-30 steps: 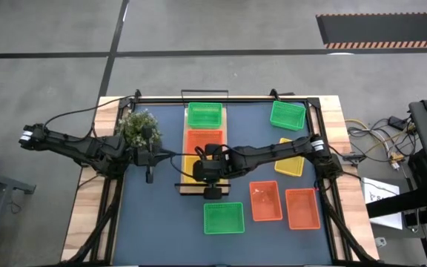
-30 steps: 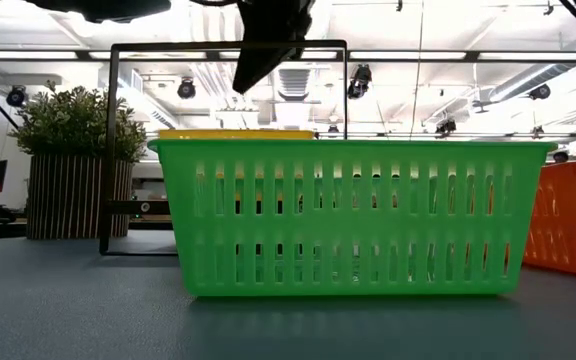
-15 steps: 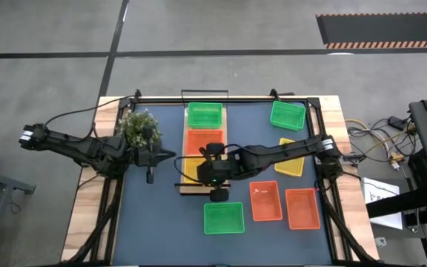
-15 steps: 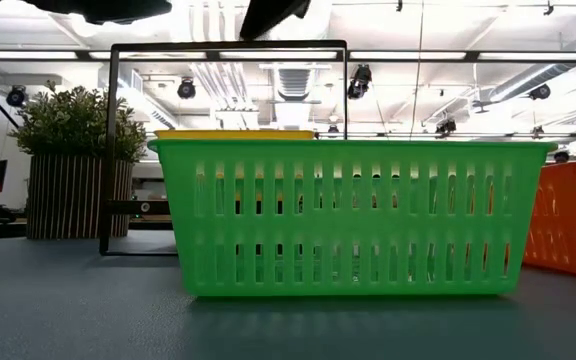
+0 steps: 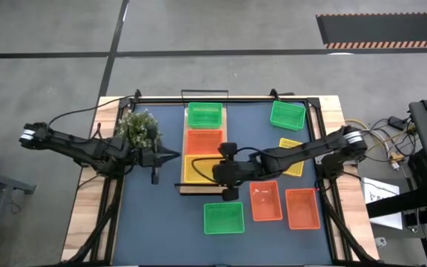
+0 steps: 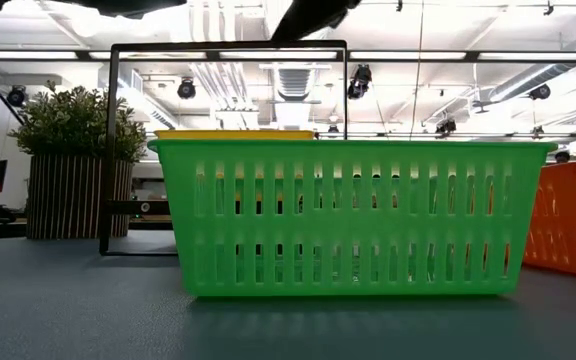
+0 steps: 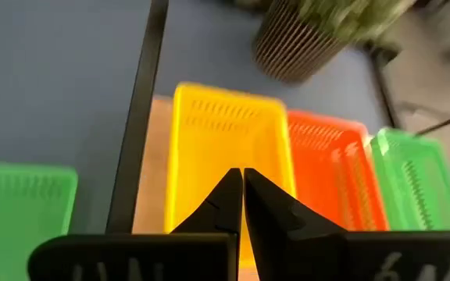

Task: Stack baskets on shelf by color
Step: Stack the top green bin on the green bin on the shelf

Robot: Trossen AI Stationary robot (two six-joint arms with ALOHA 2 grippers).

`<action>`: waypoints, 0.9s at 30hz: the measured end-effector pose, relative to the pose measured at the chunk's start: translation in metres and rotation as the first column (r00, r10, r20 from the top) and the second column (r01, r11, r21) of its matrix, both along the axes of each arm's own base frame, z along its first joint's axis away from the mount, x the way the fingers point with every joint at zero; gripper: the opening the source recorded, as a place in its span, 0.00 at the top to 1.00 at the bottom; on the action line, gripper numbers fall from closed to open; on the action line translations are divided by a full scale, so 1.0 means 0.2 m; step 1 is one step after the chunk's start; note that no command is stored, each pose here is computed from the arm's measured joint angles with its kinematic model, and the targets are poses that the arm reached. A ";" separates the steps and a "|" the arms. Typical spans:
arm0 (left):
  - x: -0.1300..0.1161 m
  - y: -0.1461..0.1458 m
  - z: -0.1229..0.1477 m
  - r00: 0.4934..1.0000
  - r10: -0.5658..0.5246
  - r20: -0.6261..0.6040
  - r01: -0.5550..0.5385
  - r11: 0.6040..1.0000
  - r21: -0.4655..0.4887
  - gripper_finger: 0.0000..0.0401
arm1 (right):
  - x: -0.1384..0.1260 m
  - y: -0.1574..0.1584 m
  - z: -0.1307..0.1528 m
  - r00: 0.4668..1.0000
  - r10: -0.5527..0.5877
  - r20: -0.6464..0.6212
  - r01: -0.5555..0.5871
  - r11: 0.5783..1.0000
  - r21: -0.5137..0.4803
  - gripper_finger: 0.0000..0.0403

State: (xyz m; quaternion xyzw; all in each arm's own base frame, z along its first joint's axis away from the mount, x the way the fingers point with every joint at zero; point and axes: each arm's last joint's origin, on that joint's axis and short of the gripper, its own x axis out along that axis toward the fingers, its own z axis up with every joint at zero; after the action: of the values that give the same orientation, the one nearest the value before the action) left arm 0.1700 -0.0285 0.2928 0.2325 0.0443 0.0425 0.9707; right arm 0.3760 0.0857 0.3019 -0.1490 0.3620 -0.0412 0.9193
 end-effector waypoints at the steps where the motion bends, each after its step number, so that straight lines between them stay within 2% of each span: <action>1: 0.00 0.00 0.00 1.000 0.000 0.003 0.000 1.000 0.000 1.00 | -0.02 0.00 0.00 0.999 0.001 0.045 0.000 1.000 -0.005 0.98; 6: 0.04 -0.01 0.00 1.000 0.000 0.020 0.000 1.000 -0.004 1.00 | -0.14 -0.02 -0.05 0.976 0.037 0.217 -0.033 0.999 -0.020 0.98; 9: 0.05 -0.01 0.00 1.000 0.000 0.008 0.000 1.000 -0.001 1.00 | -0.21 -0.06 -0.06 0.962 0.008 0.271 -0.010 1.000 0.006 0.98; 13: 0.07 -0.01 -0.01 1.000 0.000 -0.003 0.000 1.000 0.001 1.00 | -0.32 -0.19 -0.05 0.937 -0.154 0.313 0.126 0.986 0.109 0.98; 16: 0.07 -0.01 -0.01 1.000 0.001 0.005 -0.001 1.000 0.000 1.00 | -0.39 -0.30 -0.08 0.897 -0.314 0.311 0.257 0.943 0.211 0.98; 18: 0.07 -0.01 -0.01 1.000 0.002 0.012 -0.002 1.000 -0.002 1.00 | -0.44 -0.39 -0.10 0.849 -0.458 0.262 0.371 0.871 0.321 0.98; 20: 0.07 -0.01 0.00 1.000 0.002 0.017 -0.002 1.000 -0.003 1.00 | -0.50 -0.49 -0.12 0.759 -0.627 0.173 0.510 0.739 0.440 0.98; 21: 0.06 -0.01 0.00 1.000 0.003 0.020 -0.003 1.000 -0.004 1.00 | -0.53 -0.53 -0.14 0.710 -0.693 0.121 0.575 0.671 0.468 0.98; 24: 0.06 -0.01 0.00 1.000 0.003 0.018 -0.003 1.000 -0.003 1.00 | -0.61 -0.64 -0.20 0.575 -0.817 -0.043 0.743 0.500 0.445 0.98; 27: 0.07 -0.01 0.00 1.000 0.003 0.015 -0.003 1.000 0.009 1.00 | -0.68 -0.75 -0.25 0.416 -0.889 -0.189 0.876 0.336 0.346 0.98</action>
State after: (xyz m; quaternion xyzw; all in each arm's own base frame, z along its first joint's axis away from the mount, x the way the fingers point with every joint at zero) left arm 0.1833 -0.0312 0.2918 0.2362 0.0373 0.0458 0.9699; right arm 0.2405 -0.0644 0.2526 0.2587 0.3692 -0.4601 0.7649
